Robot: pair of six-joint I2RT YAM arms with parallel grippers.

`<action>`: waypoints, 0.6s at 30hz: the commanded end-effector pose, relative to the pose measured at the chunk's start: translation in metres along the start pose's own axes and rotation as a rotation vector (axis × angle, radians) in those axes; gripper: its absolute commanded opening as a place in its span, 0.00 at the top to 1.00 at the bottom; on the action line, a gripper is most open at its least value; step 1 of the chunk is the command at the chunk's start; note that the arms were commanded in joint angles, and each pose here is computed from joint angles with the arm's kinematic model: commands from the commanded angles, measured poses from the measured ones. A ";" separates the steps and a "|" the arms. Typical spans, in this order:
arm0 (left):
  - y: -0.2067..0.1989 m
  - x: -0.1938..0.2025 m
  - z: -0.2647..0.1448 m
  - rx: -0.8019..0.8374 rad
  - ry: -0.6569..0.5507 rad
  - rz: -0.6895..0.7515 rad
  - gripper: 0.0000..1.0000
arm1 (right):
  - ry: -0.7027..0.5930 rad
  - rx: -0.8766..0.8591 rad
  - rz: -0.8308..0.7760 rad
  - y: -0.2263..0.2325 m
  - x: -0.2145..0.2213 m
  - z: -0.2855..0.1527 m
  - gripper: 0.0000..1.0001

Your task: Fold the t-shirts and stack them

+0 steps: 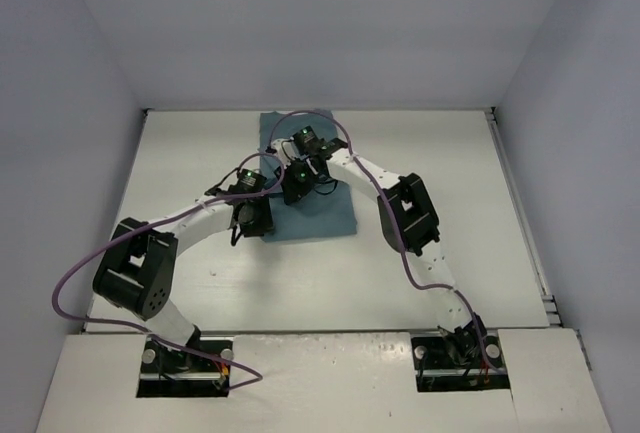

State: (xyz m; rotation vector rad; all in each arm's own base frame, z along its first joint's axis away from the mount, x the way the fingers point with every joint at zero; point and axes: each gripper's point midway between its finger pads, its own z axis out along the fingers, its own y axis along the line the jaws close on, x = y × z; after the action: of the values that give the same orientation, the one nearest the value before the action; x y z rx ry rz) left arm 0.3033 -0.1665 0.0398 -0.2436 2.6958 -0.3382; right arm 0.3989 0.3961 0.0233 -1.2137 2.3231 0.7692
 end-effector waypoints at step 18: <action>-0.008 -0.036 -0.067 0.029 -0.124 0.052 0.49 | -0.385 0.567 0.257 -0.122 -0.103 -0.178 0.60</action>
State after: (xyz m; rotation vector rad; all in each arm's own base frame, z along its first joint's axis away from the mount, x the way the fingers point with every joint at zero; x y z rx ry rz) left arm 0.2859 -0.1592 0.0400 -0.2134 2.7424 -0.3217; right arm 0.5348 0.3306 0.1024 -0.7256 2.2392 0.4324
